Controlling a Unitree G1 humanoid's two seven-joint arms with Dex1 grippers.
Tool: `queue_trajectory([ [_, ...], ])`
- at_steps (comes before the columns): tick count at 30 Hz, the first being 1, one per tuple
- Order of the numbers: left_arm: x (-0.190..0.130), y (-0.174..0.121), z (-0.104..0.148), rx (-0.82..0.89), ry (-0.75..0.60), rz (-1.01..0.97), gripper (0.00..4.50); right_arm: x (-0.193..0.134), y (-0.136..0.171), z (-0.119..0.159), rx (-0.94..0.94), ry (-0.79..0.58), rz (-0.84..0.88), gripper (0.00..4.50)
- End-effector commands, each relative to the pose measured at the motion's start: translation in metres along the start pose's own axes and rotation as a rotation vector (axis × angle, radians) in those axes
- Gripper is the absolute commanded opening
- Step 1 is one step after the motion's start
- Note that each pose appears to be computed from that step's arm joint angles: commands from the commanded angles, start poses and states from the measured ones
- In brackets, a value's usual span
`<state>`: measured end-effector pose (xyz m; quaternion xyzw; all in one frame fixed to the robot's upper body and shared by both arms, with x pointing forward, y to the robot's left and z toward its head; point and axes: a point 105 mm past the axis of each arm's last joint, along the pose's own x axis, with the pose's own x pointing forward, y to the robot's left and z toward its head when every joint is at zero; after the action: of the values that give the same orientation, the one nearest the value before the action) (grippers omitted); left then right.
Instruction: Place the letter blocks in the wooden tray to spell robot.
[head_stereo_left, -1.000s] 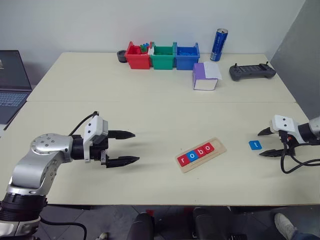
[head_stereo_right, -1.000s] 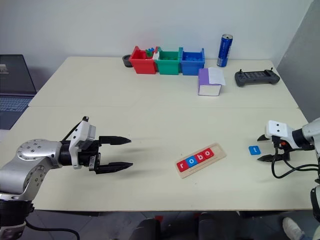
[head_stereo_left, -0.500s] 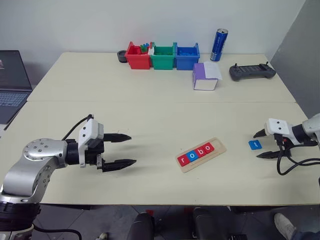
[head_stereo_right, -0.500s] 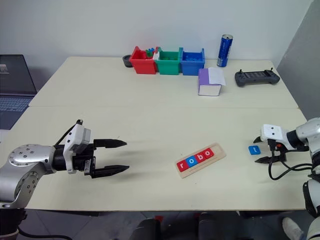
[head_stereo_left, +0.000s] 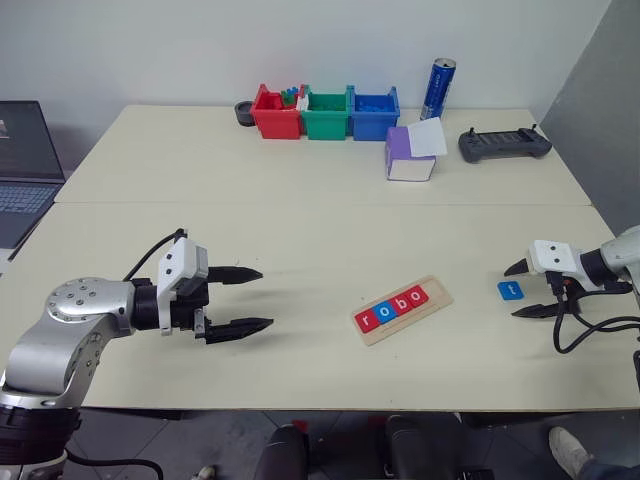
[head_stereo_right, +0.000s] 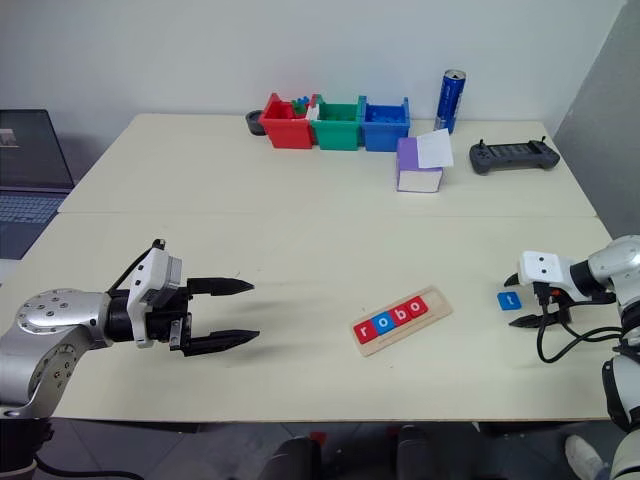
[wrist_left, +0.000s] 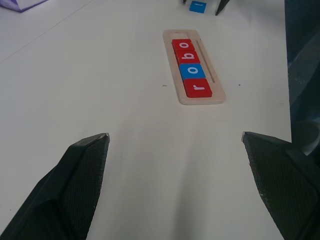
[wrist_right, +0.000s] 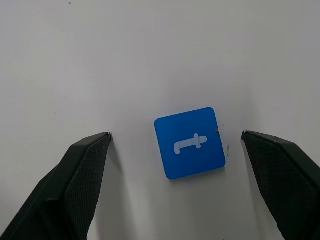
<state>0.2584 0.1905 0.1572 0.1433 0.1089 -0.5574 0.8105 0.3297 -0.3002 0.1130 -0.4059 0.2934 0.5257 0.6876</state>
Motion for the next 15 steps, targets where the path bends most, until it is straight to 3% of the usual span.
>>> queue_trajectory([
  [1,-0.0055,-0.0012,0.0113,0.042,-0.021,0.006,4.50,-0.0040,0.0015,-0.0043,-0.010,0.035,0.015,4.47],
  [15,-0.0071,-0.0010,0.0107,0.040,-0.023,0.018,4.50,-0.0031,-0.0018,-0.0069,-0.013,0.052,-0.018,4.47],
])
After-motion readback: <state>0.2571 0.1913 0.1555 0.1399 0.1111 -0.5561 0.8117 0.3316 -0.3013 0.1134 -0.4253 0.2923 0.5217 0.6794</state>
